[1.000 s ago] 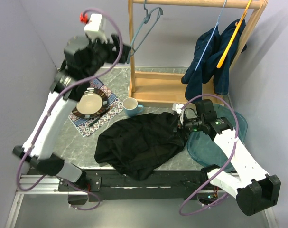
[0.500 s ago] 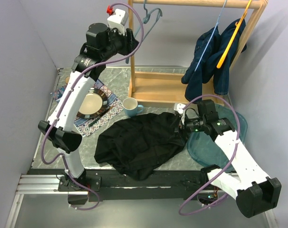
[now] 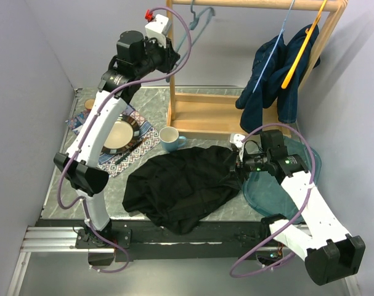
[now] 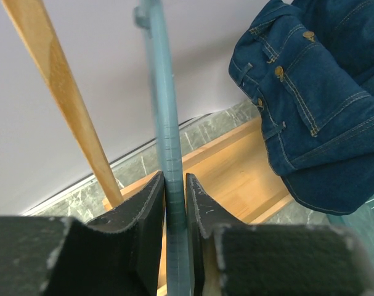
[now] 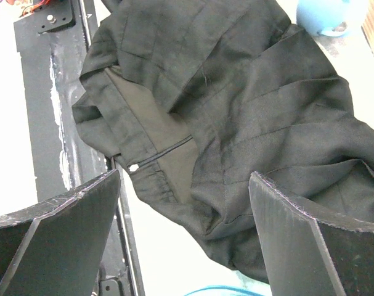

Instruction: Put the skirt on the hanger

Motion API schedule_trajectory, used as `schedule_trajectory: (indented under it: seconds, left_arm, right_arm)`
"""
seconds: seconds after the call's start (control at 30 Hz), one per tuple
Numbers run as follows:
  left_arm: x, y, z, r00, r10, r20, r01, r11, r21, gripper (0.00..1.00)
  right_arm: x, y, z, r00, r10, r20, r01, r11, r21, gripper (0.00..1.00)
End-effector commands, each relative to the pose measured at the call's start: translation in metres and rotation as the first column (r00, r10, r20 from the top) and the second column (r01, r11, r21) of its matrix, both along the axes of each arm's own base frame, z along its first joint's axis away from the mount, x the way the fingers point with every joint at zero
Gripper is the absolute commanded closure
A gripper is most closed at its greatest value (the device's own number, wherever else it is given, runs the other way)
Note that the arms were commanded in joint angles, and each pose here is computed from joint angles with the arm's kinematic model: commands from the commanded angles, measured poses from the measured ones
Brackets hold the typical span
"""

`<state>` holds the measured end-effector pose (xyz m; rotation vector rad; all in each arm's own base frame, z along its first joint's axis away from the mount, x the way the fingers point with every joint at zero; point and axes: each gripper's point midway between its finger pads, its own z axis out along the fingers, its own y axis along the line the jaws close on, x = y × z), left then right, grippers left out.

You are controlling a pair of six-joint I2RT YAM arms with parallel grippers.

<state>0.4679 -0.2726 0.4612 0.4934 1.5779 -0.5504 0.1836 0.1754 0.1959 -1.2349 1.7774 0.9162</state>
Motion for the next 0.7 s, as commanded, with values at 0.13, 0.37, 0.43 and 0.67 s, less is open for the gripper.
schedule_trajectory:
  seconds: [0.13, 0.37, 0.43, 0.67]
  left_arm:
    - [0.006, -0.008, 0.021, 0.996, -0.024, 0.083, 0.027, 0.999, -0.037, 0.84]
    - [-0.007, -0.017, 0.050, 0.987, -0.085, 0.133, 0.102, 0.986, -0.130, 0.99]
    - [-0.013, -0.016, 0.063, 0.985, -0.086, 0.147, 0.110, 0.980, -0.168, 0.99]
    - [-0.020, -0.009, 0.079, 0.987, -0.052, 0.154, 0.089, 0.966, -0.241, 0.99]
  right_arm:
    - [-0.003, -0.002, 0.011, 1.000, 0.014, 0.021, -0.015, 0.999, 0.033, 0.08]
    - [-0.003, -0.003, 0.011, 1.000, 0.011, 0.018, -0.012, 0.999, 0.036, 0.08]
    - [-0.002, -0.004, 0.012, 1.000, 0.011, 0.021, -0.011, 0.999, 0.038, 0.08]
    - [-0.003, -0.005, 0.013, 1.000, 0.009, 0.022, -0.009, 0.999, 0.040, 0.08]
